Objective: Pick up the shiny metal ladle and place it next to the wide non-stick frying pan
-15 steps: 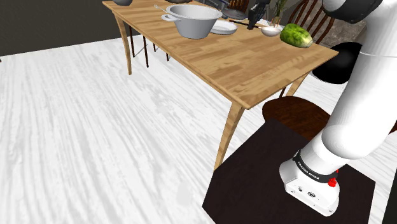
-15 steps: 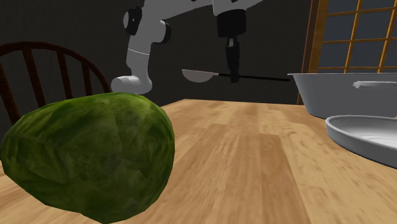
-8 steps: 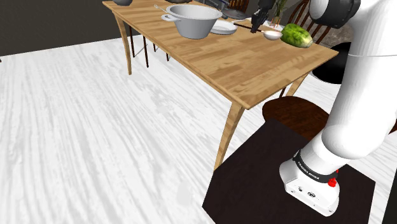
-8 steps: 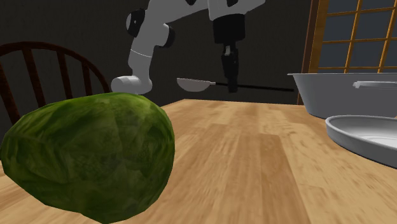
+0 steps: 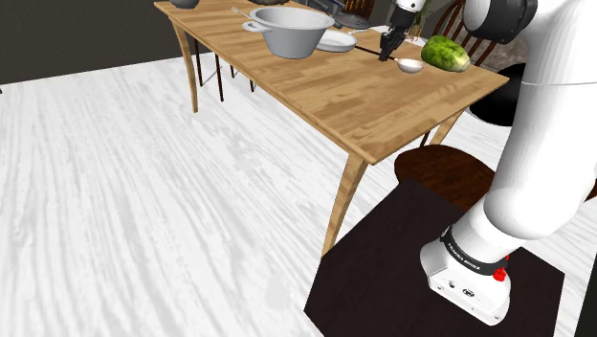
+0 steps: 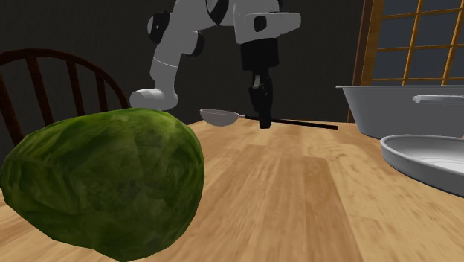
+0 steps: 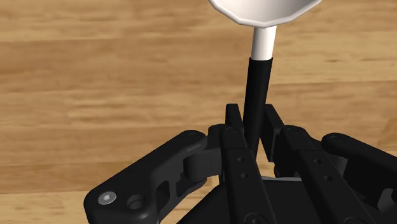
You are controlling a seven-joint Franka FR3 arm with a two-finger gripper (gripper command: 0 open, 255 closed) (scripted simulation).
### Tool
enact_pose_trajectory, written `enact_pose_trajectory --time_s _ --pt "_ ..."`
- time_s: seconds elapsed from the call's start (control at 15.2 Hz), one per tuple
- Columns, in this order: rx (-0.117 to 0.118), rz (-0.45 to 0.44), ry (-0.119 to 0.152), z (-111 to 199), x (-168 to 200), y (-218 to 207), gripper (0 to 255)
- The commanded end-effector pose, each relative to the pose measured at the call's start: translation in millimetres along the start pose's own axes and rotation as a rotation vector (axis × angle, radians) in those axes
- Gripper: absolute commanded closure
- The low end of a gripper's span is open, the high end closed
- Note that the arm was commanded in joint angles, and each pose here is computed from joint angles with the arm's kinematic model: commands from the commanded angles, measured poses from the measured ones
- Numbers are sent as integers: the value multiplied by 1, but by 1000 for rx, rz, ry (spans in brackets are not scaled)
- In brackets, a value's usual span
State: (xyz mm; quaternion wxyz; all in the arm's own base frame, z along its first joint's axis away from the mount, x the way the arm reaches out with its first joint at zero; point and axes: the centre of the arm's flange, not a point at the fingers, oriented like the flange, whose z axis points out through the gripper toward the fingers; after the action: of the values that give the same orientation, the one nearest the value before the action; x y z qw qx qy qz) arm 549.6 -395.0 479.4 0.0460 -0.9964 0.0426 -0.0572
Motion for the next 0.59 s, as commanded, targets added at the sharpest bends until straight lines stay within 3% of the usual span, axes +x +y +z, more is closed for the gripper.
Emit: enact_pose_trajectory --time_s 0.0,0.26,0.53 --pt "-1 6 1 10 -3 4 255" --pt "-1 6 1 33 -5 6 255" --pt "-1 6 1 33 -5 6 255"
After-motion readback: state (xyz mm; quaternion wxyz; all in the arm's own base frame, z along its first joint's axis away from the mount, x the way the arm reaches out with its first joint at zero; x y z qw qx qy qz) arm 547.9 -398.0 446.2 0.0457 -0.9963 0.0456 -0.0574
